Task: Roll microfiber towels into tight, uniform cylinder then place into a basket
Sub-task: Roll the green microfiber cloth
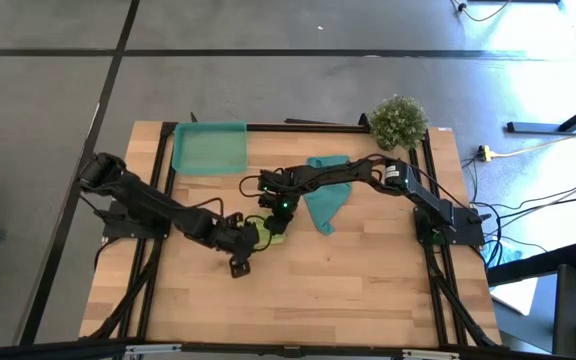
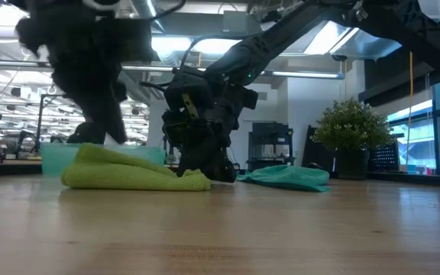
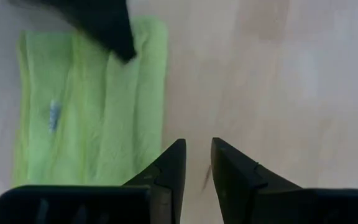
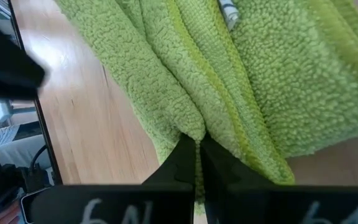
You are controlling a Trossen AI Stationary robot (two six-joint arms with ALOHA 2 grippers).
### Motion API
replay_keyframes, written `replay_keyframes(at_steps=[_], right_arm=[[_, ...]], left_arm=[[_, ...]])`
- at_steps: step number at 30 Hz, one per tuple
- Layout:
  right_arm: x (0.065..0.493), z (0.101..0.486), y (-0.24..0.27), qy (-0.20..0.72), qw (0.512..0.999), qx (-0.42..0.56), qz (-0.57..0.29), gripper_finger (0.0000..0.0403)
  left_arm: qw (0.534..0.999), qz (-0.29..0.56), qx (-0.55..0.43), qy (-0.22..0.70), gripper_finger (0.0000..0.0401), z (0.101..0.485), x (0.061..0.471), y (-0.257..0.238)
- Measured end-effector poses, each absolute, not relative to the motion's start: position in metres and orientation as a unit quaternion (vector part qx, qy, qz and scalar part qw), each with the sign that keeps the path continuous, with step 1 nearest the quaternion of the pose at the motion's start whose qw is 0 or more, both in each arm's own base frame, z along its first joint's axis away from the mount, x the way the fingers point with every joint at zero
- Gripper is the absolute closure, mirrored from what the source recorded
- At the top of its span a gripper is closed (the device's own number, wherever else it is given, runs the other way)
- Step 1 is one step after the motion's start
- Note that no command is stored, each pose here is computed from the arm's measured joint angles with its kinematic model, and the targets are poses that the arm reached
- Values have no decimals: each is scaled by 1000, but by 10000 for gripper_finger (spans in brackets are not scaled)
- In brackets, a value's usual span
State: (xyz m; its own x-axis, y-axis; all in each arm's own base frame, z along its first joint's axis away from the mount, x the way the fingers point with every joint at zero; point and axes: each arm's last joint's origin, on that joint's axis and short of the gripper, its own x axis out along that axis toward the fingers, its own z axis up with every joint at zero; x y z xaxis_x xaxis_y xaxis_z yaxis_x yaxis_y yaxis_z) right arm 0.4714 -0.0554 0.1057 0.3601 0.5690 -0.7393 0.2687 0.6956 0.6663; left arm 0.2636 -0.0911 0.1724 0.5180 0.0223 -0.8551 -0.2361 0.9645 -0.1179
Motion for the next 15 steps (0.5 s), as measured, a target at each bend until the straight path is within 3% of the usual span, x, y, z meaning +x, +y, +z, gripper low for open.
replay_keyframes(at_steps=[5, 15], right_arm=[[471, 106, -56, 557, 733, 377, 102, 397], [472, 105, -56, 556, 734, 376, 102, 397]], left_arm=[[861, 136, -92, 482, 330, 160, 260, -86], [838, 160, -111, 509, 330, 134, 241, -75]])
